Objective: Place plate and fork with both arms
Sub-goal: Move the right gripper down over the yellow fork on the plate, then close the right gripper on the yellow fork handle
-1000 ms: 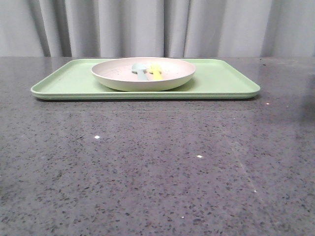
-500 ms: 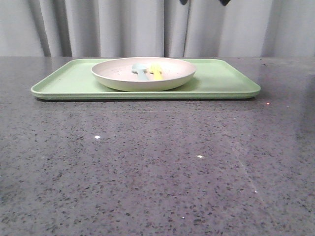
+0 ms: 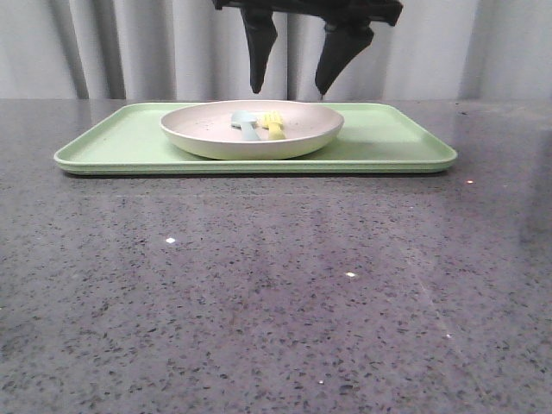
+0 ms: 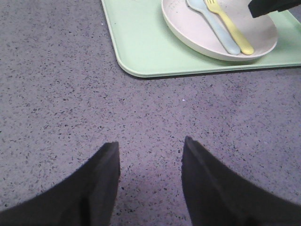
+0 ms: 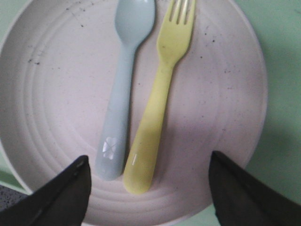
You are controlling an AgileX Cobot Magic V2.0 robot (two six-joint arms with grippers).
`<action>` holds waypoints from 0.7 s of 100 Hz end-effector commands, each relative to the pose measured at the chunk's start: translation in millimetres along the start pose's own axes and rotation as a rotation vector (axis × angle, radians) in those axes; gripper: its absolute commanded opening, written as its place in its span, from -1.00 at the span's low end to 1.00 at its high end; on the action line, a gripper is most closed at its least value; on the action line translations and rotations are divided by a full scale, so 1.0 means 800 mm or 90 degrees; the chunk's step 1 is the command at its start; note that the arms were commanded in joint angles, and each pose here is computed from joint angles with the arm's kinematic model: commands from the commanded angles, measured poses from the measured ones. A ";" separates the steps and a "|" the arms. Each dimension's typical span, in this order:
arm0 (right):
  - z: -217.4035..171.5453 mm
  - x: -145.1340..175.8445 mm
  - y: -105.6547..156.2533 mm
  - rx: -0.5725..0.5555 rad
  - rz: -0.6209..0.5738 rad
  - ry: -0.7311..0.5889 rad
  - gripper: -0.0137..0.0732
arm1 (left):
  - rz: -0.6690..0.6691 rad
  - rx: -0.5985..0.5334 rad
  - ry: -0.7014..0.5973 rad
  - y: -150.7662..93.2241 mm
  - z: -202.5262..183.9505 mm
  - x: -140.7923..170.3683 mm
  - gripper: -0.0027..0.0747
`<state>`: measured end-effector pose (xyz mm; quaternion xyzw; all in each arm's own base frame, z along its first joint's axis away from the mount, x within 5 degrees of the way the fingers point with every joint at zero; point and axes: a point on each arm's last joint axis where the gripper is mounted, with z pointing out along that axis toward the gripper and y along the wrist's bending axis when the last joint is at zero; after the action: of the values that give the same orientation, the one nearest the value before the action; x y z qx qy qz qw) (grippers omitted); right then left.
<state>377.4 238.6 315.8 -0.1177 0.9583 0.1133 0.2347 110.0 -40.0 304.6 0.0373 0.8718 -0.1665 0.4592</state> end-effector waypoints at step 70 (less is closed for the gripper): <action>0.005 -0.014 -0.003 0.024 -0.014 -0.044 0.53 | -0.010 0.020 -0.061 -0.006 -0.007 -0.017 -0.12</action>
<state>391.2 243.1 283.9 -0.1194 0.9655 0.0823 0.2164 109.9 -40.2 304.7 0.0365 0.8717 -0.1681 0.4589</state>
